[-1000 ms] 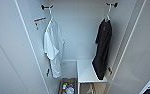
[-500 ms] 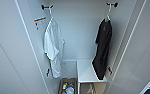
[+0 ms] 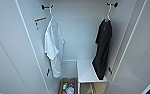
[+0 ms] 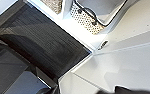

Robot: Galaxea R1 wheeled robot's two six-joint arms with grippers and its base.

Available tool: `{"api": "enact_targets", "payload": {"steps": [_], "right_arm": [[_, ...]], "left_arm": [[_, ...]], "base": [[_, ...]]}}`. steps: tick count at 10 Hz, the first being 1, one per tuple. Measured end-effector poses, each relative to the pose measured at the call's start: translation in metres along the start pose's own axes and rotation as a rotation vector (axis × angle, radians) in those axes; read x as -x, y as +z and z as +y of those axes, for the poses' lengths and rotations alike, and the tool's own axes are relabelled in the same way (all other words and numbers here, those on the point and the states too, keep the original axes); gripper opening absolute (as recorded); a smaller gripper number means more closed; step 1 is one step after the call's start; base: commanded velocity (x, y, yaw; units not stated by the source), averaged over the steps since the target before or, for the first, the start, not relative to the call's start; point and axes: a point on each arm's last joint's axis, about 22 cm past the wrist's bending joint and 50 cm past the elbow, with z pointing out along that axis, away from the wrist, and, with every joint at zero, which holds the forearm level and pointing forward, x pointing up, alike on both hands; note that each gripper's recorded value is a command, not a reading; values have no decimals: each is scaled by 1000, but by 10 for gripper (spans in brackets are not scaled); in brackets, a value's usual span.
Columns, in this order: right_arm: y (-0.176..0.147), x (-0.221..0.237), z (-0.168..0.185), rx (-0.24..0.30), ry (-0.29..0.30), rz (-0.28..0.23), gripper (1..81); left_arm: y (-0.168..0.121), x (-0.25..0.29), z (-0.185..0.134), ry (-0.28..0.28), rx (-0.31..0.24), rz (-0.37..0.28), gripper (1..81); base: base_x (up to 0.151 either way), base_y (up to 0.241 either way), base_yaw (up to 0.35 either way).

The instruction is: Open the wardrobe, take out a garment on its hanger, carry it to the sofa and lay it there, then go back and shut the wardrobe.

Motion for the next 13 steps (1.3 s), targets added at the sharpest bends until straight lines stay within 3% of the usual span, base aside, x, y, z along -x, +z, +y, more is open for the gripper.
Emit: {"api": "enact_targets", "payload": {"steps": [3,5,7,10,13], "right_arm": [[1,7,12,15,90,17,811],[6,15,4,-5,137,60,811],[8,24,2,-14,187,59,811],[9,34,5,-19,227,56,811],[12,35,-12,-53,226,65,811]], "left_arm": [[1,-1,1,0,2,2,811],[1,-1,2,0,2,2,811],[1,-3,1,1,1,5,811],[1,-3,1,0,0,4,811],[1,-4,1,0,1,5,811]], "base": [[0,0,0],[0,0,0],[0,0,0],[0,0,0],[0,0,0]]}}
